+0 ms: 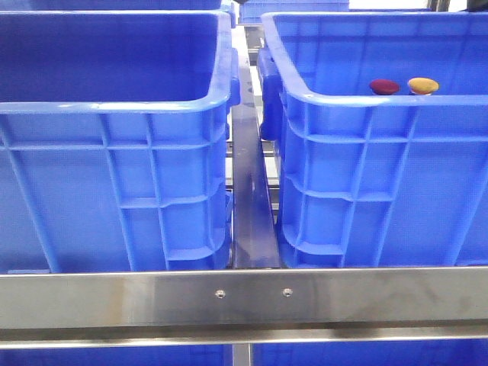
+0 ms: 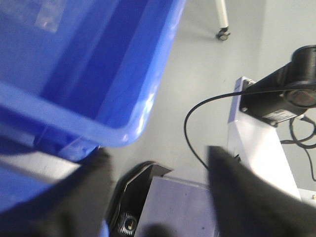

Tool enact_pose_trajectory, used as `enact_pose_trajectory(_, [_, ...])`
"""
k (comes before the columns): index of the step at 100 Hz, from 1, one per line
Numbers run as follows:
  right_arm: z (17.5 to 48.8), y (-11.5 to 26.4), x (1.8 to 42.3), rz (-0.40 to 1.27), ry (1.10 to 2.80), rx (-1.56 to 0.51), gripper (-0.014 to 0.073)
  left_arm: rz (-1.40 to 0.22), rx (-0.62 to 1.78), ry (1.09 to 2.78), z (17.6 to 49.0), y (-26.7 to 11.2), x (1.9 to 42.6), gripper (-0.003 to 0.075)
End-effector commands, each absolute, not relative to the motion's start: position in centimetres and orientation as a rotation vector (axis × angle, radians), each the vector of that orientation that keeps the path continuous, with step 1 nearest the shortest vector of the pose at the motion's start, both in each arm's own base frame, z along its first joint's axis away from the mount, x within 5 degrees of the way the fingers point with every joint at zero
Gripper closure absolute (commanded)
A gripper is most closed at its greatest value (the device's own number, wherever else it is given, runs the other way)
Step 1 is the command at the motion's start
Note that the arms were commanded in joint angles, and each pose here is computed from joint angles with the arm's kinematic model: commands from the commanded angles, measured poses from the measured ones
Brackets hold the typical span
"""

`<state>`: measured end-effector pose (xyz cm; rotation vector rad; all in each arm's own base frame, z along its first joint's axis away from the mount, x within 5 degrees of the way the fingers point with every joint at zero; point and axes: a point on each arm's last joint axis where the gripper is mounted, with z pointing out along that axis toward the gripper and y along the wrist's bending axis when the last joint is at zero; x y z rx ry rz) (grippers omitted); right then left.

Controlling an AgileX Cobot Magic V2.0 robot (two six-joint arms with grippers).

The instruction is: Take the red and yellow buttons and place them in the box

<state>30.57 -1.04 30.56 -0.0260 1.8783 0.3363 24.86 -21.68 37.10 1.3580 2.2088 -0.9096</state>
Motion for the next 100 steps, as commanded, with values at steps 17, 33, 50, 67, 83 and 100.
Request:
enact_pose_trajectory(17, [34.3, -0.2, 26.1, 0.342, 1.734, -0.079, 0.0655, -0.904, 1.265, 2.283, 39.0, -21.0, 23.7, 0.0740])
enact_pose_trajectory(33, [35.1, 0.1, 23.9, 0.327, 1.690, -0.089, 0.0655, -0.788, 1.134, 2.336, 38.9, -20.0, 23.7, 0.0740])
enact_pose_trajectory(50, [35.3, 0.1, 22.0, 0.283, 1.666, -0.066, 0.0655, -0.648, 0.949, 2.325, 39.5, -17.9, 22.5, 0.0740])
enact_pose_trajectory(67, [35.3, 0.0, 20.1, 0.229, 1.645, -0.034, 0.0655, -0.534, 0.814, 2.227, 39.9, -15.1, 20.1, 0.0740])
enact_pose_trajectory(83, [35.7, 0.4, 18.0, 0.180, 1.609, -0.011, 0.0655, -0.533, 0.737, 2.095, 39.6, -12.9, 17.1, 0.0740])
enact_pose_trajectory(100, [36.2, 0.8, 15.2, 0.174, 1.538, -0.023, 0.0655, -0.519, 0.667, 1.964, 38.4, -10.5, 13.9, 0.0740])
